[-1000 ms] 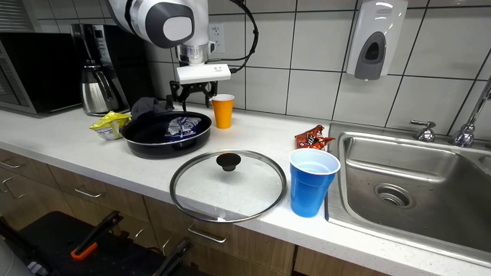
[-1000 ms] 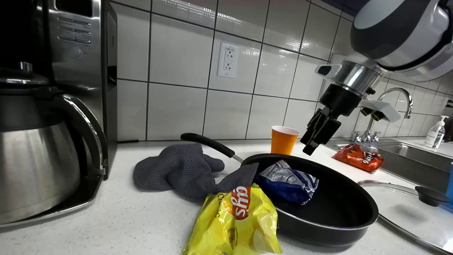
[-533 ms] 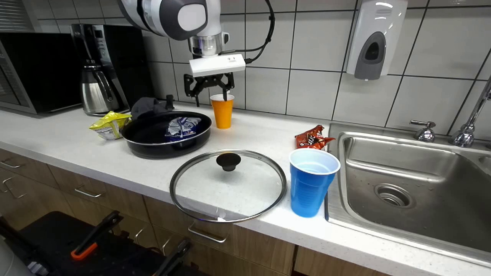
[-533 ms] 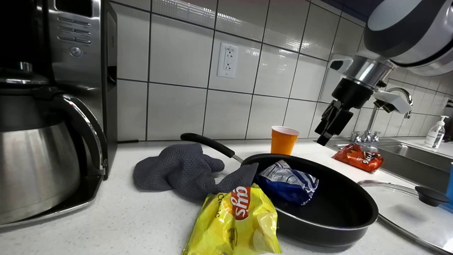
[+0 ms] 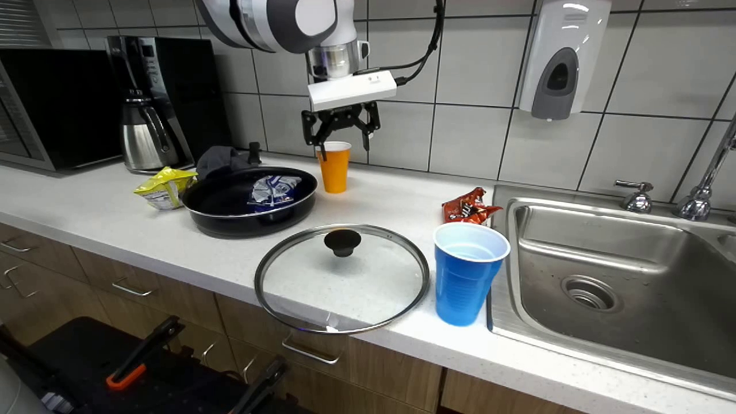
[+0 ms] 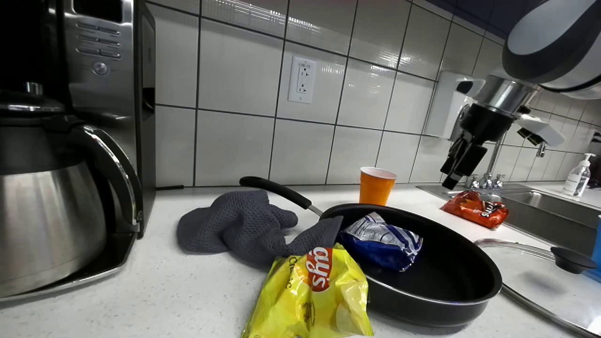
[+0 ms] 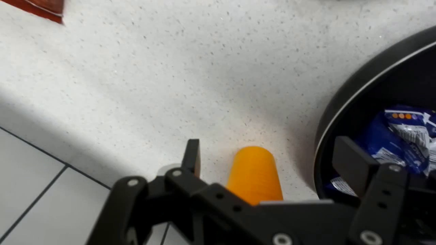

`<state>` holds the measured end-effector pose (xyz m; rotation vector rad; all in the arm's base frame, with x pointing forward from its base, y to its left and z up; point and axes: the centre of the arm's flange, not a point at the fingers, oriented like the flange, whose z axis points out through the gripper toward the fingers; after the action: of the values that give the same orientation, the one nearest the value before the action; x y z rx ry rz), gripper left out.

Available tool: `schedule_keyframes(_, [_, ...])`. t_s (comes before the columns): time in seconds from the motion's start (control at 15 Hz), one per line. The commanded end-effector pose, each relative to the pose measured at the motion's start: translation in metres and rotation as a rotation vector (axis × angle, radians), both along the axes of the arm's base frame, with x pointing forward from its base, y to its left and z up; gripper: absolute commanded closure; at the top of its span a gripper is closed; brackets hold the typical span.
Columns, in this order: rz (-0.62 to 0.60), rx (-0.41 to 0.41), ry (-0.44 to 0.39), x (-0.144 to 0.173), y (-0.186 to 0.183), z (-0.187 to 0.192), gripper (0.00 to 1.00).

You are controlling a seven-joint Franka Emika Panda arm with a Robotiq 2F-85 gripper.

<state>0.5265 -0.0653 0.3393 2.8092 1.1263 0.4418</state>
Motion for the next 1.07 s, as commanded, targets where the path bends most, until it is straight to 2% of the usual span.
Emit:
schedule_keyframes(0.0, [-0.069,-0.044,-0.009,-0.013,-0.028,0.012,0.0])
schedule_keyframes(0.73, [-0.404,-0.104,0.014,-0.035,-0.151,0.01,0.0])
schedule_keyframes(0.87, [-0.444,-0.104,0.023,-0.04,-0.168,0.011,0.0])
schedule_keyframes(0.93, [-0.403,-0.091,0.017,-0.043,-0.158,0.005,0.0])
schedule_keyframes(1.0, [-0.419,-0.091,0.017,-0.045,-0.164,0.006,0.0])
